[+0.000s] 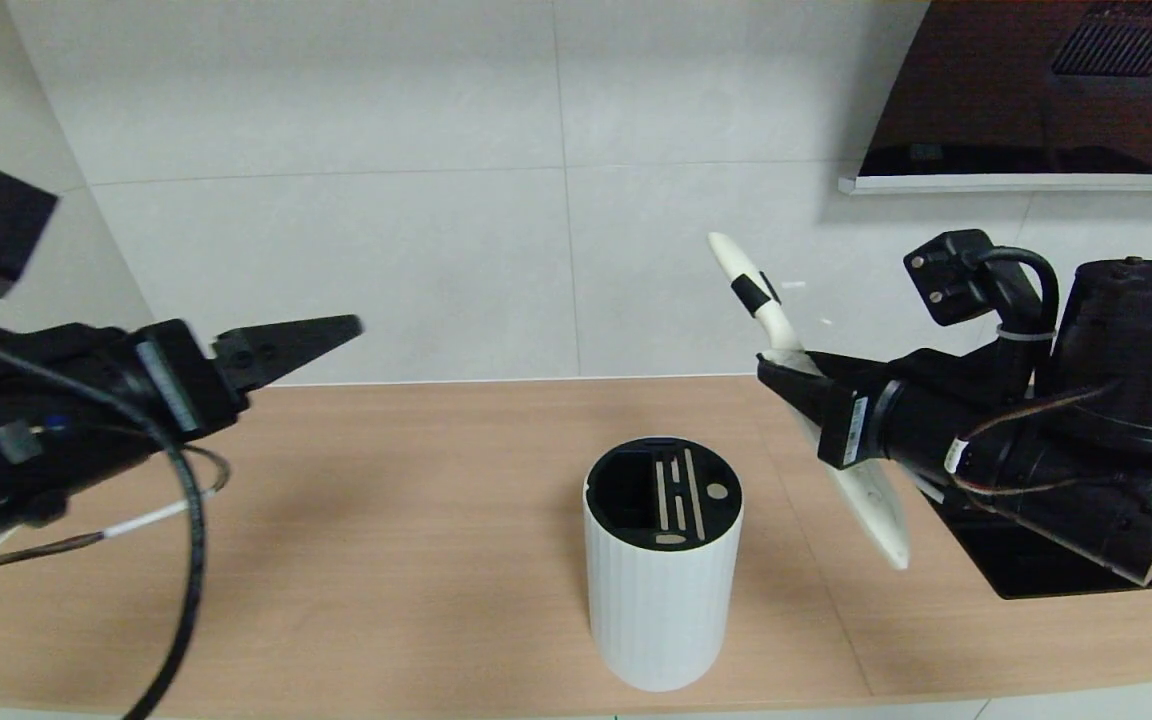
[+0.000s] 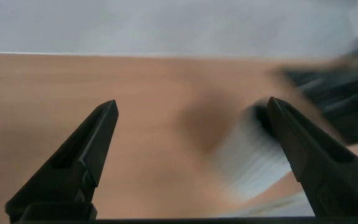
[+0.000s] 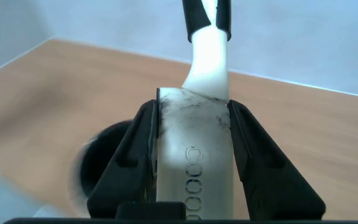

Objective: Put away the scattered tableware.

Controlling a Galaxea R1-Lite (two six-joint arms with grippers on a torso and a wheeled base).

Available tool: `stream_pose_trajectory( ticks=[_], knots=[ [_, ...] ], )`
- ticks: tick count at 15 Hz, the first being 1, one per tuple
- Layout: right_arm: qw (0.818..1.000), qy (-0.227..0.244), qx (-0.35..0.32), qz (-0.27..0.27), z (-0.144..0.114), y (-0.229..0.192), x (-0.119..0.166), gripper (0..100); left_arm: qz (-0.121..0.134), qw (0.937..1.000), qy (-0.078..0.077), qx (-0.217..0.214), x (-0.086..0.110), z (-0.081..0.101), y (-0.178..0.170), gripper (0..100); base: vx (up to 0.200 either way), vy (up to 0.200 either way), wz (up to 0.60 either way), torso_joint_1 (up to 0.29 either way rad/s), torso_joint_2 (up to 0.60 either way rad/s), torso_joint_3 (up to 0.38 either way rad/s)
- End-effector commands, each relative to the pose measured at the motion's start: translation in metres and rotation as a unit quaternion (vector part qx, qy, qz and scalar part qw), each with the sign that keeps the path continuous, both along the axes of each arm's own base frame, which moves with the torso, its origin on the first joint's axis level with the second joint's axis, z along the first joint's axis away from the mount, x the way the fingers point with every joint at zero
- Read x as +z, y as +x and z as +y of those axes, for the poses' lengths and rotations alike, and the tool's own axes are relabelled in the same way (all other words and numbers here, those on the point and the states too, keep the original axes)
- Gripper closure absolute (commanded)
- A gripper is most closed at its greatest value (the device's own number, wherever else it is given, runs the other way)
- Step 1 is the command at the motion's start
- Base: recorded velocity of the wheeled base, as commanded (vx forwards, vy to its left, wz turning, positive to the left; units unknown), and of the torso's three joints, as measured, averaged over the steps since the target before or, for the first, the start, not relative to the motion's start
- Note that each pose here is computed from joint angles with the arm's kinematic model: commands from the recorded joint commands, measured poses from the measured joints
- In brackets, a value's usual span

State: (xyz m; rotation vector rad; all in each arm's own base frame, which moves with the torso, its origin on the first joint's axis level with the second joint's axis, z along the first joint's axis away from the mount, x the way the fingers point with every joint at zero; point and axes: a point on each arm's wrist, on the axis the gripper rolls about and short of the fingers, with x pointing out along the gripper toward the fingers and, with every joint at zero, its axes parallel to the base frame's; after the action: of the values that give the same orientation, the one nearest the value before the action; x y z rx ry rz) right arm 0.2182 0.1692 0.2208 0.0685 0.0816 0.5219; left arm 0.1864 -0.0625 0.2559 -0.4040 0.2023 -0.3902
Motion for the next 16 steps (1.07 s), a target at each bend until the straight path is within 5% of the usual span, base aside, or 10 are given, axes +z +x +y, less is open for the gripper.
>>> stream_pose_trajectory(
  ticks=[1, 3, 7, 11, 16],
  knots=[
    [0.999, 0.01, 0.03, 0.006, 0.012, -0.013, 0.0, 100, 0.072, 0.9943, -0.045, -0.065, -0.024, -0.042, 0.028, 0, 0.0, 0.0, 0.0, 0.0, 0.0, 0.0],
    [0.999, 0.019, 0.047, 0.014, 0.02, -0.02, -0.001, 100, 0.095, 0.9813, -0.101, -0.134, -0.022, -0.057, 0.024, 0, 0.0, 0.0, 0.0, 0.0, 0.0, 0.0],
    [0.997, 0.01, 0.068, 0.027, 0.041, -0.031, -0.01, 100, 0.13, 0.95, -0.178, -0.221, -0.028, -0.082, 0.032, 0, 0.0, 0.0, 0.0, 0.0, 0.0, 0.0],
    [0.995, 0.024, 0.081, 0.049, 0.052, -0.032, -0.017, 100, 0.109, 0.9465, -0.184, -0.242, -0.048, -0.111, 0.036, 0, 0.0, 0.0, 0.0, 0.0, 0.0, 0.0],
    [0.994, 0.023, 0.097, 0.05, 0.058, -0.039, -0.018, 100, 0.094, 0.9513, -0.187, -0.226, -0.064, -0.131, 0.041, 0, 0.0, 0.0, 0.0, 0.0, 0.0, 0.0]
  ],
)
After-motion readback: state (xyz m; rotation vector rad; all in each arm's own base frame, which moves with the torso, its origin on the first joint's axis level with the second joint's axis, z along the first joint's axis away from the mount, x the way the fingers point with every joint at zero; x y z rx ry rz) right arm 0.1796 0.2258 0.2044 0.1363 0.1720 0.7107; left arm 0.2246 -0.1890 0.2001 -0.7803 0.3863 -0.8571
